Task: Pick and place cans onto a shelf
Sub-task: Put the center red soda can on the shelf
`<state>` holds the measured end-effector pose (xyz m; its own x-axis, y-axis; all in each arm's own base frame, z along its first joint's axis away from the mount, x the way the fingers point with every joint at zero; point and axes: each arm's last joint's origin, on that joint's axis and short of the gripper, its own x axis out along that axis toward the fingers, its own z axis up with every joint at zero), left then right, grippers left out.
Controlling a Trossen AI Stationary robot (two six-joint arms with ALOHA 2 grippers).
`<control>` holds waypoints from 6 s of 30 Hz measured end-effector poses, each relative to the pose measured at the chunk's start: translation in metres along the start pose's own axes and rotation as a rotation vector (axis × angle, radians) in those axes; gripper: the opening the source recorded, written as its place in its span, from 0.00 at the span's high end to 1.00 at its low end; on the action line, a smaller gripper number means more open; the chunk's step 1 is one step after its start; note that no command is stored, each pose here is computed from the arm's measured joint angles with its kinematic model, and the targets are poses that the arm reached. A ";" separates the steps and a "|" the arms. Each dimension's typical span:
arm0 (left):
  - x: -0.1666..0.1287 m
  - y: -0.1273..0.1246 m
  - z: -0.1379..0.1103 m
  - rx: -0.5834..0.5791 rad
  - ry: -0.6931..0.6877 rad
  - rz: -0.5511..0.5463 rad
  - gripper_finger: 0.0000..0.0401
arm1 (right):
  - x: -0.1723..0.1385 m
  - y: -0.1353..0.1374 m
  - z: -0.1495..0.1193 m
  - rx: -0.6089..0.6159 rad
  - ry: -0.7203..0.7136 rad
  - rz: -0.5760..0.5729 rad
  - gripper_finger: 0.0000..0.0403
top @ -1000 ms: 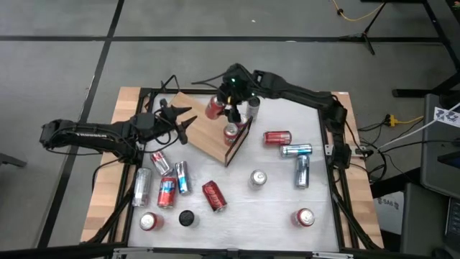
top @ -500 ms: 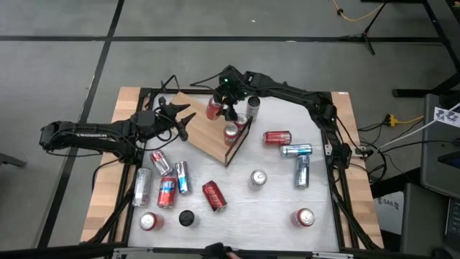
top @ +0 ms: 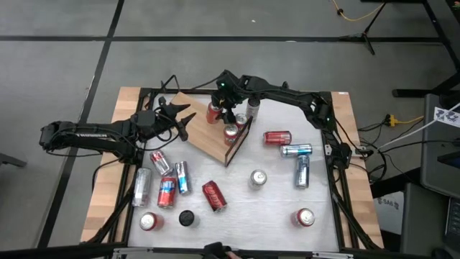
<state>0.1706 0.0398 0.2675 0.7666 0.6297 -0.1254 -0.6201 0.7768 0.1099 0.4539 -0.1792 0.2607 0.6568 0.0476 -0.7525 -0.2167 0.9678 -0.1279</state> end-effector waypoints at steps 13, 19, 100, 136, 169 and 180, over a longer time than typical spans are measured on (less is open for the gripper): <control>0.000 0.000 0.000 -0.004 0.000 -0.001 0.55 | 0.000 -0.003 0.005 0.136 -0.049 -0.038 0.28; 0.000 0.000 0.000 -0.026 0.000 -0.001 0.55 | -0.001 -0.004 0.007 0.171 -0.065 -0.045 0.28; 0.085 0.031 -0.080 0.038 0.448 0.159 0.55 | 0.020 0.028 0.034 0.203 -0.015 -0.109 0.13; 0.083 0.023 -0.077 0.058 0.430 0.087 0.55 | -0.018 0.011 0.039 0.147 0.108 -0.230 0.13; 0.076 -0.009 -0.071 0.039 0.373 -0.025 0.54 | -0.020 0.005 0.041 0.099 0.125 -0.372 0.13; 0.075 -0.006 -0.073 0.079 0.385 0.071 0.54 | -0.021 0.006 0.042 0.080 0.140 -0.390 0.13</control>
<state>0.2196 0.0830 0.1859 0.5948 0.6498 -0.4732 -0.6429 0.7380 0.2052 0.4689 -0.1645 0.3028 0.5731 -0.3546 -0.7388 0.0891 0.9231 -0.3740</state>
